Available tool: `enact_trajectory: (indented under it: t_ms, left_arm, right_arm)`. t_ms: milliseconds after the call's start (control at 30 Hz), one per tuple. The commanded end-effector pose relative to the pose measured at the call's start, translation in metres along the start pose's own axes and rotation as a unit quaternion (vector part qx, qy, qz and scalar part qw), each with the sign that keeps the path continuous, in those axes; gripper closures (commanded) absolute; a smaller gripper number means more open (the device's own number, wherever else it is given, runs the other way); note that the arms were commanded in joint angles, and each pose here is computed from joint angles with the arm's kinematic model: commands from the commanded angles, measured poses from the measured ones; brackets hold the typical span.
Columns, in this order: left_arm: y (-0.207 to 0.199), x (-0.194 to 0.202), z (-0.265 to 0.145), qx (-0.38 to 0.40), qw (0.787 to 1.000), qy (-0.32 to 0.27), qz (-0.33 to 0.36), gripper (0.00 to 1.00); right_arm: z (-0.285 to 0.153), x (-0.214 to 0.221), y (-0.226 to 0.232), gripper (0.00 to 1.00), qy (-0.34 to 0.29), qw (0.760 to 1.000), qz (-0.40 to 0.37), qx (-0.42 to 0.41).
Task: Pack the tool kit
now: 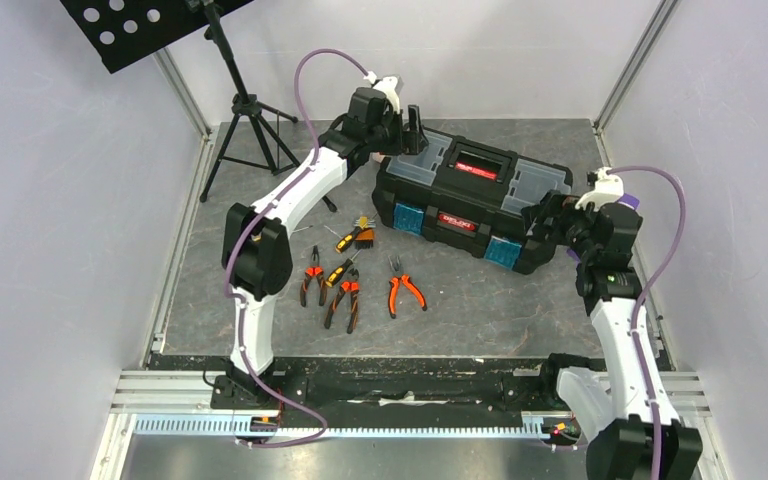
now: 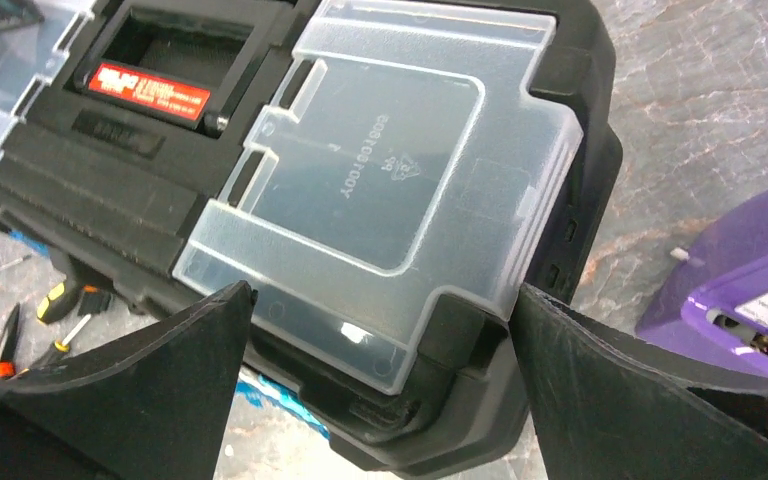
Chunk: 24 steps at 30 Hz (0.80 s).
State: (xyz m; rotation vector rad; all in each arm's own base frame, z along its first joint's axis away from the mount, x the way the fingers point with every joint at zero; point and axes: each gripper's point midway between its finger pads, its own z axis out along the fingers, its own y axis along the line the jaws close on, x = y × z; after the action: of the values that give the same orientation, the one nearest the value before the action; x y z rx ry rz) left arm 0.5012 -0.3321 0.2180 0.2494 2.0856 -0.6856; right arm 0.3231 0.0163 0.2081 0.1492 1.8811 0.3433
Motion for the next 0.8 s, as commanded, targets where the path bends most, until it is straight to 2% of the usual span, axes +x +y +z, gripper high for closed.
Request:
enact_trajectory:
  t_ms: [0,167,267,333,433,533,667,767]
  left_arm:
    - [-0.057,-0.034,-0.014,0.084,0.993,-0.031,0.073,0.11]
    - [-0.051,-0.092,-0.067,0.035,0.992,-0.110,0.054,0.10]
    - [-0.049,-0.108,-0.104,0.008,0.989,-0.142,0.028,0.09]
    - [-0.040,-0.109,-0.129,-0.023,0.987,-0.158,0.009,0.09]
    - [-0.033,-0.094,-0.158,-0.037,0.986,-0.162,-0.024,0.09]
    - [-0.037,-0.066,-0.173,-0.010,0.988,-0.144,-0.058,0.09]
    - [-0.043,-0.024,-0.172,0.028,0.989,-0.104,-0.102,0.09]
    - [-0.046,0.000,-0.159,0.046,0.989,-0.080,-0.119,0.09]
  right_arm:
    - [-0.027,0.045,0.027,0.02,0.105,0.993,-0.035,-0.047]
    - [-0.031,-0.033,0.018,0.02,0.021,0.995,-0.089,0.027]
    - [-0.019,-0.079,0.028,0.02,-0.035,0.994,-0.098,0.016]
    - [-0.005,-0.106,0.044,0.02,-0.061,0.992,-0.106,-0.020]
    - [0.027,-0.123,0.072,0.02,-0.041,0.985,-0.130,-0.105]
    - [0.056,-0.129,0.082,0.02,-0.018,0.979,-0.140,-0.147]
    - [0.093,-0.129,0.076,0.02,0.021,0.972,-0.171,-0.159]
    - [0.121,-0.104,0.078,0.02,0.068,0.961,-0.172,-0.204]
